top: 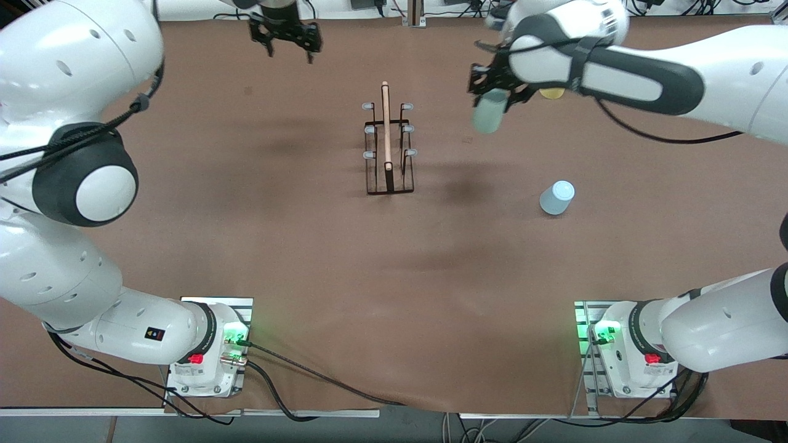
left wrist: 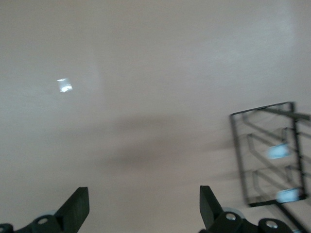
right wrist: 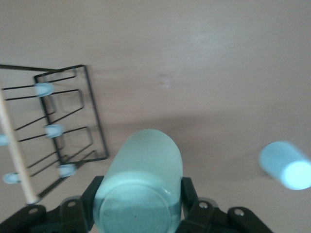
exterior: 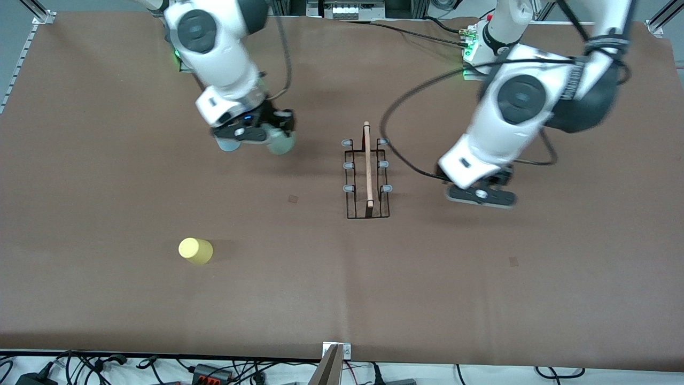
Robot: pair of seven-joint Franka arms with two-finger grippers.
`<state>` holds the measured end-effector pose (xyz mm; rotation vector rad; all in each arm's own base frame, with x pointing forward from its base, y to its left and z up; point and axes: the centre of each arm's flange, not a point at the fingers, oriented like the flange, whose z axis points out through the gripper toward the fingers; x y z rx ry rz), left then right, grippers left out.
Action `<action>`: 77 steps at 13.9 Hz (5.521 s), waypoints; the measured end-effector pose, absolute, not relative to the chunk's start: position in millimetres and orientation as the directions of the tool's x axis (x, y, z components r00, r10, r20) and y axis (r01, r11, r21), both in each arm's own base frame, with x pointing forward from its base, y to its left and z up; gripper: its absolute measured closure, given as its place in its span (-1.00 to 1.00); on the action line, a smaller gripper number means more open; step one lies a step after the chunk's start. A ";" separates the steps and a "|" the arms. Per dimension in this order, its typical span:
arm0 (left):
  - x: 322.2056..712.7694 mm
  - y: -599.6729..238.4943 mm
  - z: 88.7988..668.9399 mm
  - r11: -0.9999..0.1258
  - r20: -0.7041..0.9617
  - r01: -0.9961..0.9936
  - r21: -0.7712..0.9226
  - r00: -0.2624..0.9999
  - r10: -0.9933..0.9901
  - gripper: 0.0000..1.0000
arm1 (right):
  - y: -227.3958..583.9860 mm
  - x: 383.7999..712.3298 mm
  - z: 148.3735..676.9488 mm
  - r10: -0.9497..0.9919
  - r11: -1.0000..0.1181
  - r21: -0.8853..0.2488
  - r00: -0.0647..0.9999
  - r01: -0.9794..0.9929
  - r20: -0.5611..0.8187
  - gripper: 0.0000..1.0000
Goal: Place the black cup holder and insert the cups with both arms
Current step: 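Lower the teal cup onto a holder peg and open the right gripper, then move the right gripper to the yellow cup and grasp it, then carry the yellow cup to the holder and lower it onto a peg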
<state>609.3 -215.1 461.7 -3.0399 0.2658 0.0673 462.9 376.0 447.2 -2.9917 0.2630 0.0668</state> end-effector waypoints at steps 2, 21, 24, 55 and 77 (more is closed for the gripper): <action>622.6 -167.4 465.0 -0.981 -0.067 -0.176 -0.083 0.983 -0.171 -1.00 | 425.1 448.2 444.0 -0.220 -0.964 -0.137 0.974 -0.226 -0.058 -0.37; 636.0 -41.6 559.5 -0.998 0.002 0.012 -0.064 1.000 0.012 -1.00 | 519.5 423.4 350.1 -0.166 -0.982 -0.089 0.986 -0.165 -0.004 -0.37; 635.7 -42.4 559.3 -0.998 -0.001 0.013 -0.056 1.000 0.013 -1.00 | 521.4 424.1 341.3 -0.165 -0.982 -0.092 0.986 -0.165 -0.005 -0.50; 632.3 -33.3 556.3 -0.999 -0.043 0.045 0.015 0.998 0.045 -1.00 | 81.4 690.2 233.5 0.150 -0.988 0.054 0.970 0.142 0.194 -1.00; 572.9 -34.9 578.8 -0.999 -0.079 0.032 0.010 0.996 0.031 -1.00 | 218.2 651.4 366.5 0.170 -0.985 0.006 0.976 0.171 0.135 -0.37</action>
